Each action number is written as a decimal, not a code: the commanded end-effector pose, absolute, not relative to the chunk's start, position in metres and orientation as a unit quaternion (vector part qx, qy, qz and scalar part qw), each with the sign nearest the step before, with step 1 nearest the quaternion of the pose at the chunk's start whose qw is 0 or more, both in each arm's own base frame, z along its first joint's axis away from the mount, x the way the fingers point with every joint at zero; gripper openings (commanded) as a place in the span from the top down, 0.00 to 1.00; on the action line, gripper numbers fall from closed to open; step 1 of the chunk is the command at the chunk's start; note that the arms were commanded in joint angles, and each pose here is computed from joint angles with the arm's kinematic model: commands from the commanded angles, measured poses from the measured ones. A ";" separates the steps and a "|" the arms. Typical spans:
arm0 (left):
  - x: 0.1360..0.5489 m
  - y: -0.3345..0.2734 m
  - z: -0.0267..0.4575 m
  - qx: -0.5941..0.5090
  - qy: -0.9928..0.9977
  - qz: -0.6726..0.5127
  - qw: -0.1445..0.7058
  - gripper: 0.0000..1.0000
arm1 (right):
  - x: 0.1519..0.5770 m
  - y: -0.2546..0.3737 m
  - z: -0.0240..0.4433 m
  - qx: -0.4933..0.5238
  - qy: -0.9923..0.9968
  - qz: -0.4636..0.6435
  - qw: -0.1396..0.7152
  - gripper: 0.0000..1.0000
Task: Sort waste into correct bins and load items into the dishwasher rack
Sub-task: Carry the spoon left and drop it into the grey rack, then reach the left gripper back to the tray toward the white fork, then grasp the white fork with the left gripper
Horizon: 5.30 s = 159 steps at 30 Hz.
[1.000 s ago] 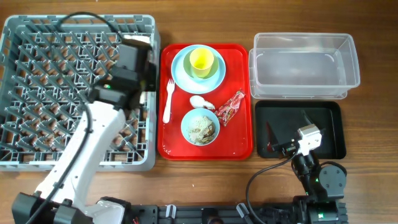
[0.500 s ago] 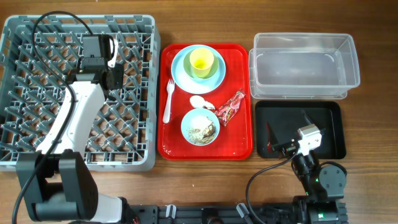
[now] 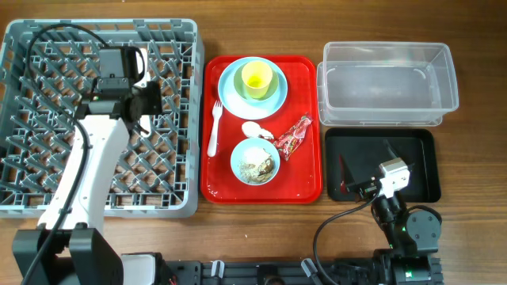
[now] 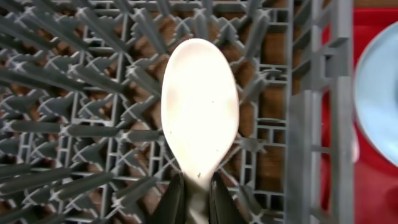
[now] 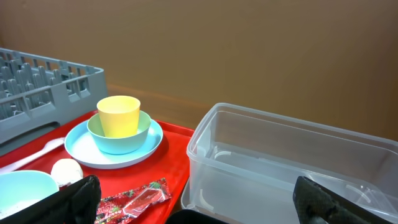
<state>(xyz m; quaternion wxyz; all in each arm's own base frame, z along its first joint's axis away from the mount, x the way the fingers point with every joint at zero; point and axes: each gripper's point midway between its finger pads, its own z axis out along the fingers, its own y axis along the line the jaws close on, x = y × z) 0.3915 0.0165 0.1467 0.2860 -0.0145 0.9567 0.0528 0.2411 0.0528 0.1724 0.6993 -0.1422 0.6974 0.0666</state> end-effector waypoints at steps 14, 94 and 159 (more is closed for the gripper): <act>0.390 0.005 0.102 0.051 0.967 0.091 0.231 0.70 | 0.241 0.052 0.175 -0.140 0.694 0.067 0.703 0.00; 0.402 -0.108 0.143 -0.026 0.928 0.046 0.370 0.96 | 0.241 0.052 0.175 -0.141 0.694 0.067 0.703 0.00; 0.270 -0.170 0.015 -0.010 0.993 -0.047 0.110 0.74 | 0.241 0.052 0.175 -0.140 0.694 0.067 0.703 0.00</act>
